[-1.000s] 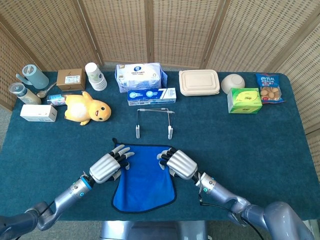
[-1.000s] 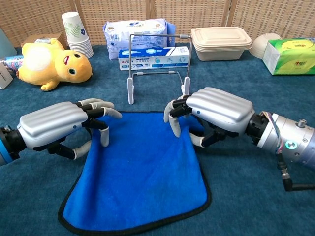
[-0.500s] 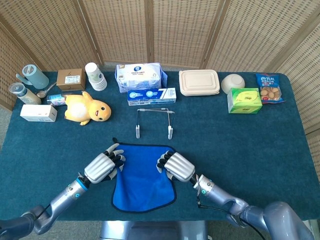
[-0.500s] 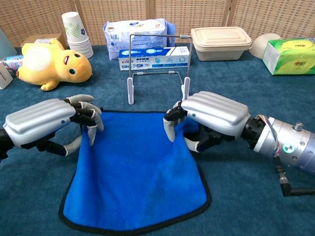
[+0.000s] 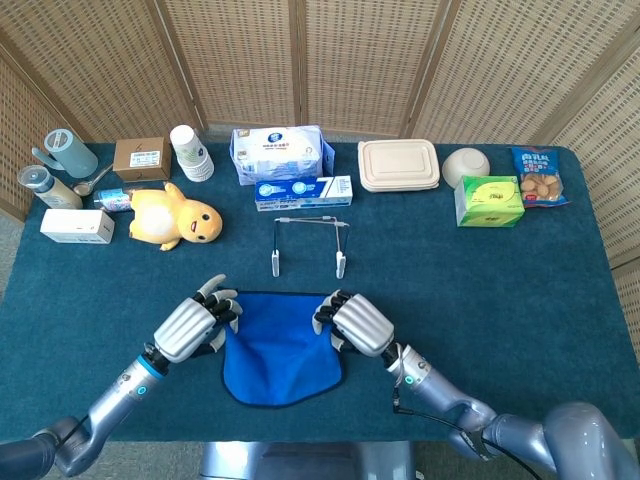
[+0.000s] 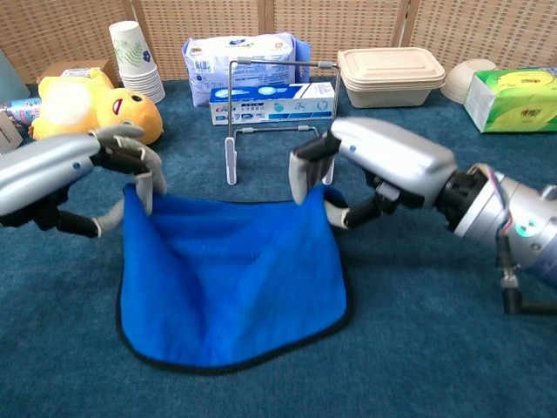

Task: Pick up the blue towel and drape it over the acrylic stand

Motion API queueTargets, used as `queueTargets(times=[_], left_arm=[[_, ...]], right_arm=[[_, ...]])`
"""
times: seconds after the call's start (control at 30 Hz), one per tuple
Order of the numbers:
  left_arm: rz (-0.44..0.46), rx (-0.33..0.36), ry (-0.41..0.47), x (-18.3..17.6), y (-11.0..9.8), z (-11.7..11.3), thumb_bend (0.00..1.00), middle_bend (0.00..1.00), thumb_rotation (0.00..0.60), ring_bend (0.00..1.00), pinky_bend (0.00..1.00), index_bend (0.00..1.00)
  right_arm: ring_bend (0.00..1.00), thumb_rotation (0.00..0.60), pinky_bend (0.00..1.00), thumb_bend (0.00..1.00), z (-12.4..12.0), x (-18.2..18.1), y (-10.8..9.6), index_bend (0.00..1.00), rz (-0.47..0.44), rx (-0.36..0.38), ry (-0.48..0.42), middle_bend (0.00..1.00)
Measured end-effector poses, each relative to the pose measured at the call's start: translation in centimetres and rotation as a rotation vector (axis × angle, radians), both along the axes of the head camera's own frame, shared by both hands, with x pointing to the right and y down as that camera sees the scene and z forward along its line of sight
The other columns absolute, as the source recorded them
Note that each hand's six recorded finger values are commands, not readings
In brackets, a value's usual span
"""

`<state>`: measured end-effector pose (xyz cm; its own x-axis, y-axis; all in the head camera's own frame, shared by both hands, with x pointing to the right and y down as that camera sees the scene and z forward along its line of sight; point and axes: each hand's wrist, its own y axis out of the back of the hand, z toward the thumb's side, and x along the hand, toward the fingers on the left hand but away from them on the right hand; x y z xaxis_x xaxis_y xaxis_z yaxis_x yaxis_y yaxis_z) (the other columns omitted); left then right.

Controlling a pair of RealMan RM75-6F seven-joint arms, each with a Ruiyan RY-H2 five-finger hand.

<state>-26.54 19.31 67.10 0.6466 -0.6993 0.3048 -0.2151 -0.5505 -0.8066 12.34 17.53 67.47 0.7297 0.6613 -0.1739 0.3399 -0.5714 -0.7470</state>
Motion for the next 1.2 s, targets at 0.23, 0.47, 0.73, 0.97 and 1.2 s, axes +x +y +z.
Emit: queueTargets(times=[0.23, 0.47, 0.73, 0.97, 1.2], left_arm=[[-0.059, 0.028, 0.076, 0.0, -2.4, -3.3, 0.68, 0.41, 0.6, 0.25, 0.05, 0.79], [-0.142, 0.065, 0.159, -0.2, -6.2, -7.2, 0.67, 0.42, 0.6, 0.25, 0.05, 0.79], [-0.215, 0.111, 0.237, 0.0, -10.8, -10.7, 0.67, 0.42, 0.6, 0.25, 0.05, 0.79], [-0.273, 0.118, 0.282, 0.7, -14.0, -11.9, 0.66, 0.42, 0.6, 0.25, 0.05, 0.79], [-0.3, 0.124, 0.287, 1.7, -16.9, -12.0, 0.66, 0.42, 0.6, 0.25, 0.05, 0.79]], right_arm=[[0.44, 0.6, 0.4, 0.46, -3.5, 0.7, -2.8, 1.0, 0.094, 0.014, -0.057, 0.57], [0.44, 0.6, 0.4, 0.46, -8.0, 1.7, -6.8, 1.0, 0.185, 0.075, -0.092, 0.57], [0.44, 0.6, 0.4, 0.46, -12.0, 2.2, -11.2, 1.0, 0.251, 0.125, -0.096, 0.57], [0.44, 0.6, 0.4, 0.46, -13.1, 1.4, -14.2, 1.0, 0.274, 0.122, -0.083, 0.57], [0.45, 0.6, 0.4, 0.46, -12.8, 1.2, -16.5, 1.0, 0.3, 0.118, -0.053, 0.57]])
